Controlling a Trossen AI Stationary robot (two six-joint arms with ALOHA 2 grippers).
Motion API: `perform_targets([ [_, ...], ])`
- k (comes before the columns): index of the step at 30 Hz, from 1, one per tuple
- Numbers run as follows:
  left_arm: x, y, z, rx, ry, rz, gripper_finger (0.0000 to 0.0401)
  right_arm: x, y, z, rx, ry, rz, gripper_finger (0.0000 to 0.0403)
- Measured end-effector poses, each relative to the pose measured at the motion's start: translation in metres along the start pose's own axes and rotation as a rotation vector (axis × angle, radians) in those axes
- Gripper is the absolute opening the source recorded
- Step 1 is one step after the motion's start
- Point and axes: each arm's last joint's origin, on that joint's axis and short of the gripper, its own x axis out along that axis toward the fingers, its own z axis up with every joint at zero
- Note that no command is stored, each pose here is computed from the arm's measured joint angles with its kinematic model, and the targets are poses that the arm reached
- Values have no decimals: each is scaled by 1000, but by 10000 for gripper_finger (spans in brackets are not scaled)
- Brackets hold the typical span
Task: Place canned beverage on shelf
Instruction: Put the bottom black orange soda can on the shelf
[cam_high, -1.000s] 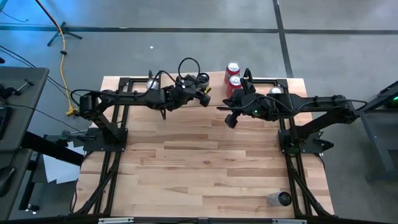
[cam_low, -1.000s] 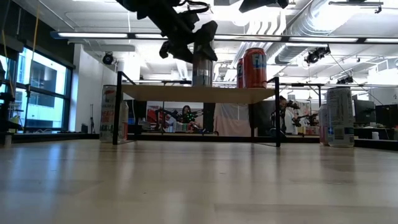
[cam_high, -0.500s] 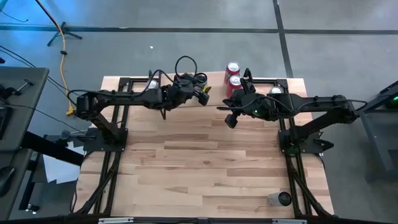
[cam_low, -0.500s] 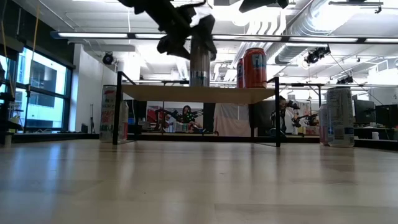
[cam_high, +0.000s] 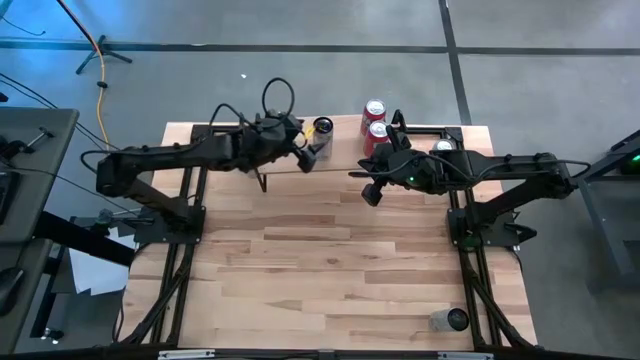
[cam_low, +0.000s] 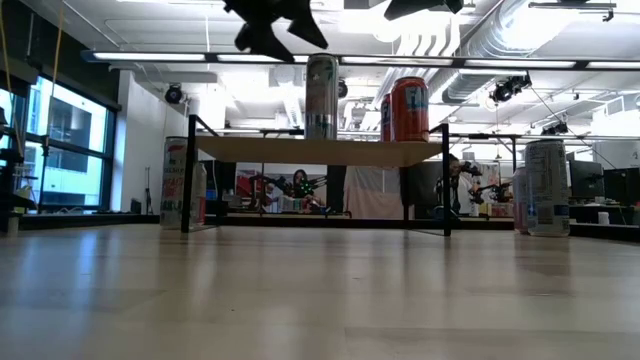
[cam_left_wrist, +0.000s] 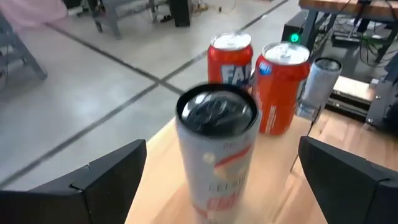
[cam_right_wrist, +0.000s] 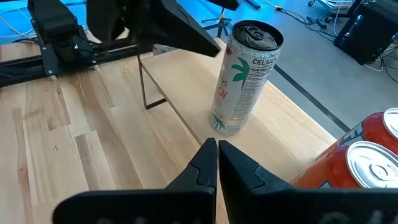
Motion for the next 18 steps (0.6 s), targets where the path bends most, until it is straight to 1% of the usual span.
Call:
perform_targets([
  [3, -8, 2, 0, 2, 24, -17, 383, 0, 0, 0, 1, 0, 0, 0],
  [5, -16, 5, 1, 14, 36, -60, 383, 0, 0, 0, 1, 0, -1, 0],
  [8, -30, 8, 6, 14, 43, -221, 383, 0, 0, 0, 1, 0, -1, 0],
  [10, -38, 12, 7, 15, 26, -299, 383, 0, 0, 0, 1, 0, 0, 0],
  [14, -40, 26, -10, 12, 11, -399, 383, 0, 0, 0, 1, 0, 0, 0],
  [16, -37, 33, -23, -3, 1, -453, 383, 0, 0, 0, 3, 0, 0, 0],
  [18, -30, 40, -35, -18, -14, -485, 383, 0, 0, 0, 4, 0, 0, 0],
])
